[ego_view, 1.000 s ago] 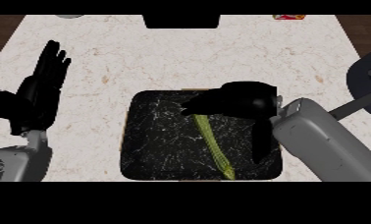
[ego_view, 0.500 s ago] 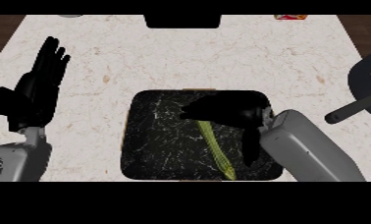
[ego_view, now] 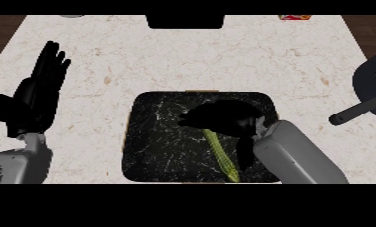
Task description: Pick the squash from the tray and place it in the pot
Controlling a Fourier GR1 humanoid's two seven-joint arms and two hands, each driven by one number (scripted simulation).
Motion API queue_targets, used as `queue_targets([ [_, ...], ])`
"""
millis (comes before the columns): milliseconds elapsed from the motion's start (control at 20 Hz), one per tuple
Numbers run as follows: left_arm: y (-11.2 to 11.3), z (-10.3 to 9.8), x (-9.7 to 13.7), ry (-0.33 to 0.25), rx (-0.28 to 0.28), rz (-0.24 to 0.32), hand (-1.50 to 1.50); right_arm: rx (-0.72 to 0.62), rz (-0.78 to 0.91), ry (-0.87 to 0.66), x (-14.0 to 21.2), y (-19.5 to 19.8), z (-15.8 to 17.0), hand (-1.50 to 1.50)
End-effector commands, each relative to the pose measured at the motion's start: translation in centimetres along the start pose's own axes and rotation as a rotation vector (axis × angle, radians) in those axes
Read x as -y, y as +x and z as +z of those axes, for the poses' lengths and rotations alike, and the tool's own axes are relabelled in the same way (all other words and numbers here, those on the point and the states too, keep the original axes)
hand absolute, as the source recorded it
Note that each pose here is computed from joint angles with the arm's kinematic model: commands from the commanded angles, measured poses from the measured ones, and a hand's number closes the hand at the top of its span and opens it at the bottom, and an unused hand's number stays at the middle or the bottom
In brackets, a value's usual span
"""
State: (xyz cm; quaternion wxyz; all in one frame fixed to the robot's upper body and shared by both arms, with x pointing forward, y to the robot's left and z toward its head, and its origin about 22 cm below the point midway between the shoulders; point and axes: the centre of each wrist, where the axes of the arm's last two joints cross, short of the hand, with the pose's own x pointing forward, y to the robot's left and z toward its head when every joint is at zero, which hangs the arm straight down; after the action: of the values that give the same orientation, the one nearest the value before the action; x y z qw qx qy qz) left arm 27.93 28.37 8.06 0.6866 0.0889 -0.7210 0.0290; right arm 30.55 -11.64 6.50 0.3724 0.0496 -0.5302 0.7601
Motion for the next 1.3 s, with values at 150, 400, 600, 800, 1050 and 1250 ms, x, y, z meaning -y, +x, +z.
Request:
queue_targets([
  [150,-0.9,1.0,1.2,-0.002,0.008,-0.002,0.00,-0.046,0.014,0.023,-1.1,-1.5,-1.4,-1.50],
  [400,0.6,0.5,0.4,-0.004,0.004,0.019,0.00,0.046,0.093,0.051,-3.6,-3.0,-1.7,1.50],
  [600,-0.8,-0.2,0.1,0.002,0.006,0.001,0.00,0.100,0.127,0.046,-2.9,-2.1,-1.5,1.50],
  [800,1.6,0.4,-0.5,-0.010,0.001,-0.019,0.00,0.083,0.122,0.037,-5.3,-0.6,-4.0,1.50],
  [1050,0.5,-0.6,0.5,-0.003,-0.005,-0.002,0.00,0.102,0.146,0.032,-3.9,-2.7,-2.0,1.50],
  [1250,-0.3,0.9,-1.1,0.060,-0.016,-0.017,0.00,-0.091,0.052,-0.075,-8.4,-1.5,2.1,1.50],
])
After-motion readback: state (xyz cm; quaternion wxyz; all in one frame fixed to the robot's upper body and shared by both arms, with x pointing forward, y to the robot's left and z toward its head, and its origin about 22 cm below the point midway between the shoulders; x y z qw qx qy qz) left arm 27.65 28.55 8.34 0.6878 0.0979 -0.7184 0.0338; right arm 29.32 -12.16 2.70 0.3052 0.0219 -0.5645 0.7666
